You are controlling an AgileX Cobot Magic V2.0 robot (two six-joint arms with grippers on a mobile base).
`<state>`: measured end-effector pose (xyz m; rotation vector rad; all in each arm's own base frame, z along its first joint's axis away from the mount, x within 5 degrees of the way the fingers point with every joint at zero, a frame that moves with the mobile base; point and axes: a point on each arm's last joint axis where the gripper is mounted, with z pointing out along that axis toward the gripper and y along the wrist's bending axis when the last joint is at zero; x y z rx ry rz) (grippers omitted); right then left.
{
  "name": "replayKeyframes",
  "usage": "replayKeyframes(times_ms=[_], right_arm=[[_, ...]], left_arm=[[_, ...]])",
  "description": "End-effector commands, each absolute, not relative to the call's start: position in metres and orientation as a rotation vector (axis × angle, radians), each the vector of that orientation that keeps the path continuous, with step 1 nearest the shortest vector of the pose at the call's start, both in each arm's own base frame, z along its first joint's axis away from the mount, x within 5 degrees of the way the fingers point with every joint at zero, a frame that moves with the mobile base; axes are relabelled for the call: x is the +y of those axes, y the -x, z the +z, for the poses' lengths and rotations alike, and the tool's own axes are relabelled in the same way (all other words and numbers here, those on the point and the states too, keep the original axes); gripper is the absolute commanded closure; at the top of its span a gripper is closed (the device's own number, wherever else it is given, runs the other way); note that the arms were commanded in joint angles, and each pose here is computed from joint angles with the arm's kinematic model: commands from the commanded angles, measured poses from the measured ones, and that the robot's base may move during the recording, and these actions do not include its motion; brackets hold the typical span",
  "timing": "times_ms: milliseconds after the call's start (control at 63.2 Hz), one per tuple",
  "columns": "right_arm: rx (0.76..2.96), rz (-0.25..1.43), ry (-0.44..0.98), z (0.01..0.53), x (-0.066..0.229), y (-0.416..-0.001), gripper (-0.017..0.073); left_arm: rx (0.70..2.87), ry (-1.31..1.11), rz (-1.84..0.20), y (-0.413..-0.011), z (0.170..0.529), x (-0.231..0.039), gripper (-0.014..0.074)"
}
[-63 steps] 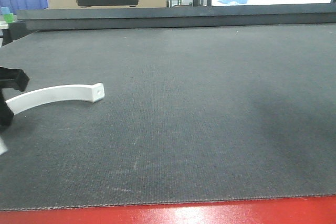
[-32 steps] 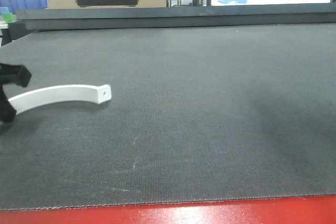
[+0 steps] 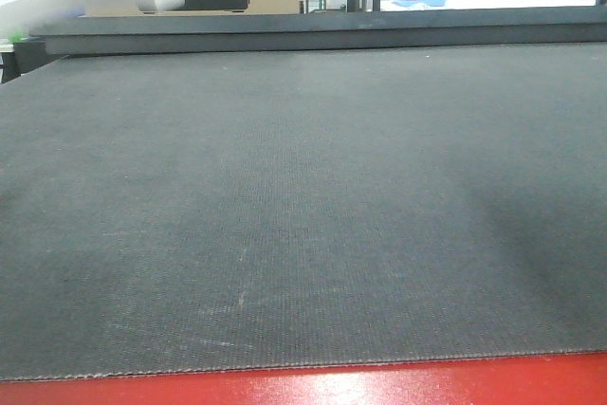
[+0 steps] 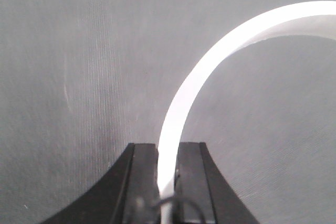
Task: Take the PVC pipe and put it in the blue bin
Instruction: 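Lift the white curved clamp off the table with the left gripper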
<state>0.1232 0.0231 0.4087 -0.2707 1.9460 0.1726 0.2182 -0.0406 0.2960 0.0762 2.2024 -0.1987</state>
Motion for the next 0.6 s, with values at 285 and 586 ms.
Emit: replayKeyframes(times_ms=[285,586], right_arm=[[1.824,0.161,0.222,0.411,0.021,-0.082,0.0728],[1.803,0.133,0.209,0.406,0.018,-0.077,0.0728]], left_arm=[[1.885,-0.056,-0.253,-0.15,0.358,-0.03,0.0704],[1.816,-0.036,-0.241,-0.119,0.364,-0.022,0.0704]])
